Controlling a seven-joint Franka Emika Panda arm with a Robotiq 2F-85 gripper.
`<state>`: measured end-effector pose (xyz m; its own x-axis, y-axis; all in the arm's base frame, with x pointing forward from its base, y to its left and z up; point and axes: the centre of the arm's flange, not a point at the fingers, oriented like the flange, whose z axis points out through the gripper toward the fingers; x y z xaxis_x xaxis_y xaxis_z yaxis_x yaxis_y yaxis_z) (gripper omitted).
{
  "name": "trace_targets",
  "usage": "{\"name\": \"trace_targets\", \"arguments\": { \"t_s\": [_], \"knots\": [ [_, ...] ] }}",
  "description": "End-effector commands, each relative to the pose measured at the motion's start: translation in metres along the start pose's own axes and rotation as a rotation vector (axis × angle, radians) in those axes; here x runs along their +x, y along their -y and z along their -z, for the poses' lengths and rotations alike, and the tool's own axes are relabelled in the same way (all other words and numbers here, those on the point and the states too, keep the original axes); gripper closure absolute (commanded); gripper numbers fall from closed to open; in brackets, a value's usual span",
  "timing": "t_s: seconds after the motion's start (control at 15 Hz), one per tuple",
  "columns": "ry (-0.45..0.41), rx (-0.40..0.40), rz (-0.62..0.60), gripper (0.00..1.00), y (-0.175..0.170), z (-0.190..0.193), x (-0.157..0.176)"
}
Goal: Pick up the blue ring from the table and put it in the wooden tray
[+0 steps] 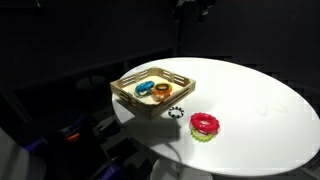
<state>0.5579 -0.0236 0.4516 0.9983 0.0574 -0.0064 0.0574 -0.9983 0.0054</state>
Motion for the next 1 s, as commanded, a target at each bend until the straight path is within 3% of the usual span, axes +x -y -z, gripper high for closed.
{"name": "trace_targets", "arguments": {
  "t_s": [0.0,0.33,0.67,0.93],
  "knots": [
    [-0.038,0.006,-0.024,0.00,-0.003,0.029,-0.007],
    [-0.049,0.016,-0.013,0.00,-0.004,0.045,-0.008],
    [-0.021,0.046,-0.016,0.00,-0.004,0.046,-0.008],
    [-0.030,0.026,-0.015,0.00,0.000,0.036,-0.010]
  ]
}}
